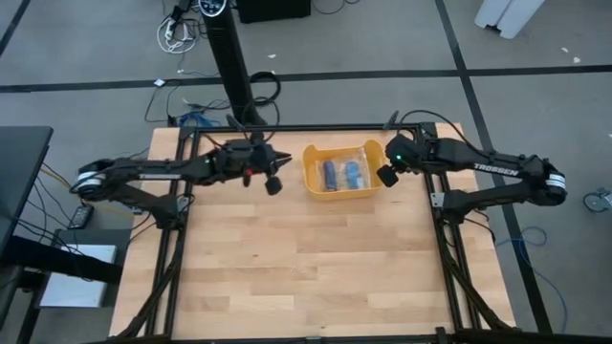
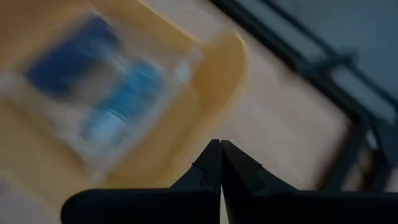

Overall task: Roll bandage
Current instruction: Return to Home Position

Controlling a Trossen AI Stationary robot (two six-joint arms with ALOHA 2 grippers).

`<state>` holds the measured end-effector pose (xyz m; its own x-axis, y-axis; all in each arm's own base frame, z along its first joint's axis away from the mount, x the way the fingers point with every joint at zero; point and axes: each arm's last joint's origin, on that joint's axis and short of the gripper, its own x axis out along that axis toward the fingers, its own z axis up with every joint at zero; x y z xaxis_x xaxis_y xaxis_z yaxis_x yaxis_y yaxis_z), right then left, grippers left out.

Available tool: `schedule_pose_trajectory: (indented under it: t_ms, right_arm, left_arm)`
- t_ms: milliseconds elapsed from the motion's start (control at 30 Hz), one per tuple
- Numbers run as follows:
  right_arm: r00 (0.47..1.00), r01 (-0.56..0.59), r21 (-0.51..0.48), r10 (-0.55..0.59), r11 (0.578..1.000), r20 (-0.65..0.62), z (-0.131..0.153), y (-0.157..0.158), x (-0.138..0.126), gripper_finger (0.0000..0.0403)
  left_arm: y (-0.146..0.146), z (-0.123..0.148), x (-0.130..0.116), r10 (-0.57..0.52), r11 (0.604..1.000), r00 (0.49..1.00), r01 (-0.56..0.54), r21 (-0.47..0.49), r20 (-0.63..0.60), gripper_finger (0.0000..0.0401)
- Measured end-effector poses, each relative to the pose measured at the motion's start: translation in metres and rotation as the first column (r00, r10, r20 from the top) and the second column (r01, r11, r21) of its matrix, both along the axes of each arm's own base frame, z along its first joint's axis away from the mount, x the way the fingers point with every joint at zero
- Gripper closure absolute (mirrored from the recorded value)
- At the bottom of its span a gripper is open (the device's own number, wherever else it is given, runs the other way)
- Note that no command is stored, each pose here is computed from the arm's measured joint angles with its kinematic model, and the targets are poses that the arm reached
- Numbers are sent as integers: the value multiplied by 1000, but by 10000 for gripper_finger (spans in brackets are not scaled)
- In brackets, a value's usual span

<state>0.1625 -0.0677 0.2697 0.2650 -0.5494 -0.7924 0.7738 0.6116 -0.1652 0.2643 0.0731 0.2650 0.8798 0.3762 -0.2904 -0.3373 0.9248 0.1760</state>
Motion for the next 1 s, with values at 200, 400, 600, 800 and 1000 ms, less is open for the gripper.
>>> schedule_pose_trajectory:
  t_ms: [200,400,600,800,1000]
  right_arm:
    - [952,-225,-168,253,960,170,3,16,7,402]
    - [703,-547,-323,633,773,325,-9,36,19,402]
    - [384,-668,-509,837,543,390,-38,54,23,403]
    - [310,-652,-566,859,505,408,-71,64,11,403]
    - [277,-611,-614,862,499,424,-82,72,-10,403]
  left_arm:
    - [-26,-6,-40,-193,981,969,186,53,154,353]
    - [-41,-14,-78,-246,969,939,231,88,240,353]
    - [-52,-18,-104,-259,965,930,242,97,260,353]
    - [-60,-25,-126,-255,966,926,234,109,279,353]
    - [-63,-33,-152,-216,976,944,198,96,248,353]
